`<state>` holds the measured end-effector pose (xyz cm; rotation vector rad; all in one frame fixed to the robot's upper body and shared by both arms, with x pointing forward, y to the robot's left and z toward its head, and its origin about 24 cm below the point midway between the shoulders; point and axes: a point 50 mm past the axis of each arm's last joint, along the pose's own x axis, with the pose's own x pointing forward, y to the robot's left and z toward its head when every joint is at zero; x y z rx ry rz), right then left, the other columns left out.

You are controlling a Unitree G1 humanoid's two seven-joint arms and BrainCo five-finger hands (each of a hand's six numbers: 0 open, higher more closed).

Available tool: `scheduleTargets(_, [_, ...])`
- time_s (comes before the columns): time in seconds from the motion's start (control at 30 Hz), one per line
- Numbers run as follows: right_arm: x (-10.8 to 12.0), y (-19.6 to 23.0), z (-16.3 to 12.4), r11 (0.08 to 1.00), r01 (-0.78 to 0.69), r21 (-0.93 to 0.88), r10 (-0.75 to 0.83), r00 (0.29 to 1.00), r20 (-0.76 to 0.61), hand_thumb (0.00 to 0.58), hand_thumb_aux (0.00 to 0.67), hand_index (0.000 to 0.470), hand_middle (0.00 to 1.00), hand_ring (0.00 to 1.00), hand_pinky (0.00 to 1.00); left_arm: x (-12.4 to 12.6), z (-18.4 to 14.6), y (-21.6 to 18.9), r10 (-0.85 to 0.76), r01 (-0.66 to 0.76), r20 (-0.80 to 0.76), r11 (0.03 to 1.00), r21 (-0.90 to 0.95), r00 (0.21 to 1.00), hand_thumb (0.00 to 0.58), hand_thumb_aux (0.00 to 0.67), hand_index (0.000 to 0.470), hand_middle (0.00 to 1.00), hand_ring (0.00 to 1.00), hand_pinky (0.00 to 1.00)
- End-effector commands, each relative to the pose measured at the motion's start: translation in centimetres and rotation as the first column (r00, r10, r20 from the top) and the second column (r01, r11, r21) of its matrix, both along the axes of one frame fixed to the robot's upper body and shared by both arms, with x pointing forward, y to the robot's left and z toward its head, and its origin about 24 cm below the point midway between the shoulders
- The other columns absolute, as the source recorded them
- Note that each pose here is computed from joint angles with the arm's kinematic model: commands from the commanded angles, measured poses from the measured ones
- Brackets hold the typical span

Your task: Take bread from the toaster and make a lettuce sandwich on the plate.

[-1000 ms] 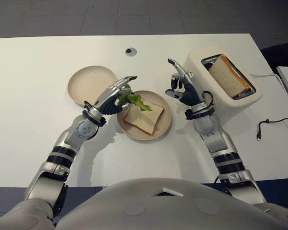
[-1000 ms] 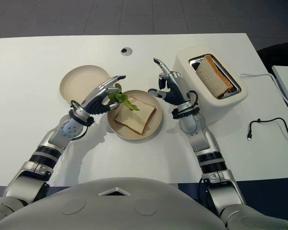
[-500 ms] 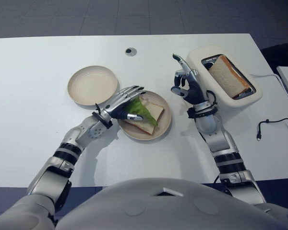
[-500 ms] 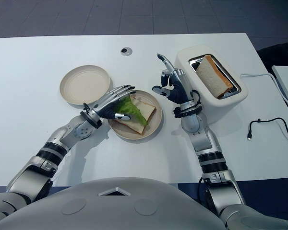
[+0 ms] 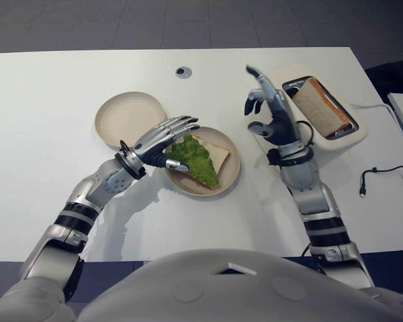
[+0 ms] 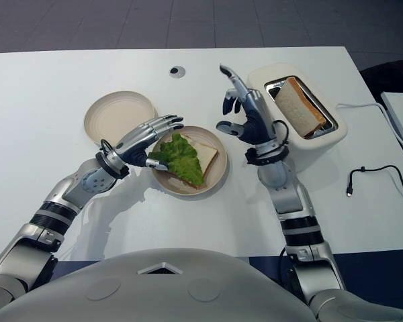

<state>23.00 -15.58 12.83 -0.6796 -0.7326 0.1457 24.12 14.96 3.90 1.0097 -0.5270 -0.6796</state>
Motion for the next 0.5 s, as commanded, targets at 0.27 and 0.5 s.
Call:
scheduleTargets(0.27, [-1.1, -11.6, 6.2, 0.871, 0.208, -0.445, -0.257, 0.965, -0.051, 0.000, 0.000, 0.000, 0.00, 0.00, 0.00, 0.0, -0.6, -0.2, 0.018, -0.017, -0.013, 1.000, 0.009, 1.000, 0.000, 0.000, 0.000, 0.00, 0.00, 0.00])
scheduleTargets(0.5, [-2.1, -14.8, 1.6, 0.748, 0.102, -0.656, -0.426, 0.831, -0.357, 0.000, 0.000, 0.000, 0.00, 0.00, 0.00, 0.3, -0.9, -0.9, -0.001, 0.001, -0.027, 1.000, 0.009, 1.000, 0.000, 0.000, 0.000, 0.00, 0.00, 0.00])
